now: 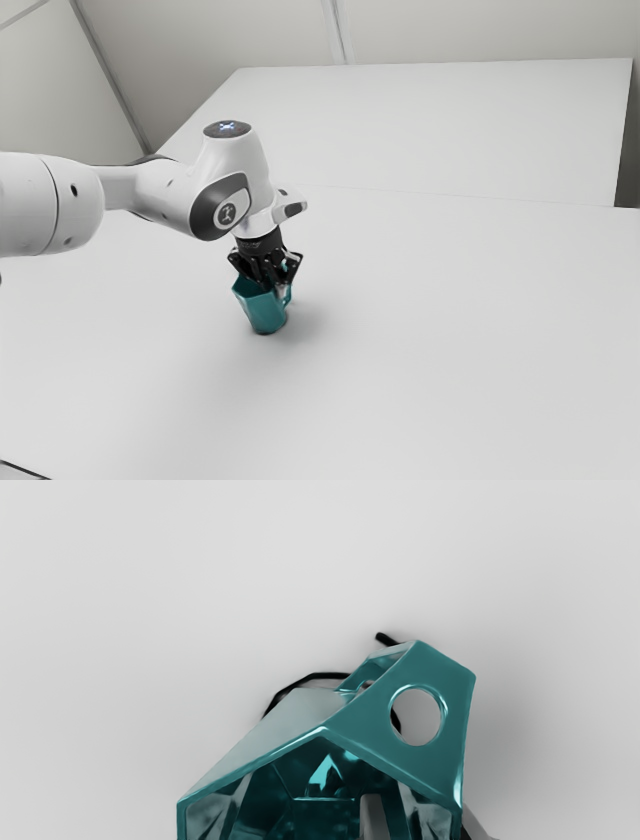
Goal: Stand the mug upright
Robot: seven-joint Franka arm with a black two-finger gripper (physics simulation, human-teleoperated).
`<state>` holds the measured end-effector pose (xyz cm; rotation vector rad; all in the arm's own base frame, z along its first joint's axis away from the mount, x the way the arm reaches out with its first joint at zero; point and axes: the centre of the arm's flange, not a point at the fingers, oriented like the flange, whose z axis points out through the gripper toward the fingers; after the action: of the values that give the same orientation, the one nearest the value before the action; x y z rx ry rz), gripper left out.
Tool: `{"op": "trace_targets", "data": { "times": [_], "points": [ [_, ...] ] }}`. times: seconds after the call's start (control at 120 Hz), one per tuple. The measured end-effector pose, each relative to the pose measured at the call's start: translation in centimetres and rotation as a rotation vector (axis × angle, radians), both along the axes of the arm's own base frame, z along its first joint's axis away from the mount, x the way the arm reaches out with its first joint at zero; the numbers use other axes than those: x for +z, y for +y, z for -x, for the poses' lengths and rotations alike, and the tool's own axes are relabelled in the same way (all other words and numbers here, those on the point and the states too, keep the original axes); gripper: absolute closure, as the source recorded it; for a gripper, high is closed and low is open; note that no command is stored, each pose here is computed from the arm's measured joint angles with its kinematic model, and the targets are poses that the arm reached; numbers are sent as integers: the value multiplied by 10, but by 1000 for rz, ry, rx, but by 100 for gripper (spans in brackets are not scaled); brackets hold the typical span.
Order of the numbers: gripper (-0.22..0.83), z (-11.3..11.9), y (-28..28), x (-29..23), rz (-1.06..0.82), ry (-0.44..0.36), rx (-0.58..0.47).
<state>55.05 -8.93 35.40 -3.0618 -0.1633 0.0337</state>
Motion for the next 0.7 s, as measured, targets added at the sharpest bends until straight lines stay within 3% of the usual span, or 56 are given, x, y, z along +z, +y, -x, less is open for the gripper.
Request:
{"op": "trace_targets", "data": {
  "times": [0.208, 0.408, 0.55, 0.617, 0.7],
  "points": [
    [37, -1, 0, 4, 3, -11, 5],
    [17, 3, 0, 41, 22, -67, 7],
    [9, -12, 3, 131, 45, -171, 4],
    [7, -8, 10, 175, 54, -213, -10],
    [6, -10, 59, 222, 44, -248, 40]
  ]
}}
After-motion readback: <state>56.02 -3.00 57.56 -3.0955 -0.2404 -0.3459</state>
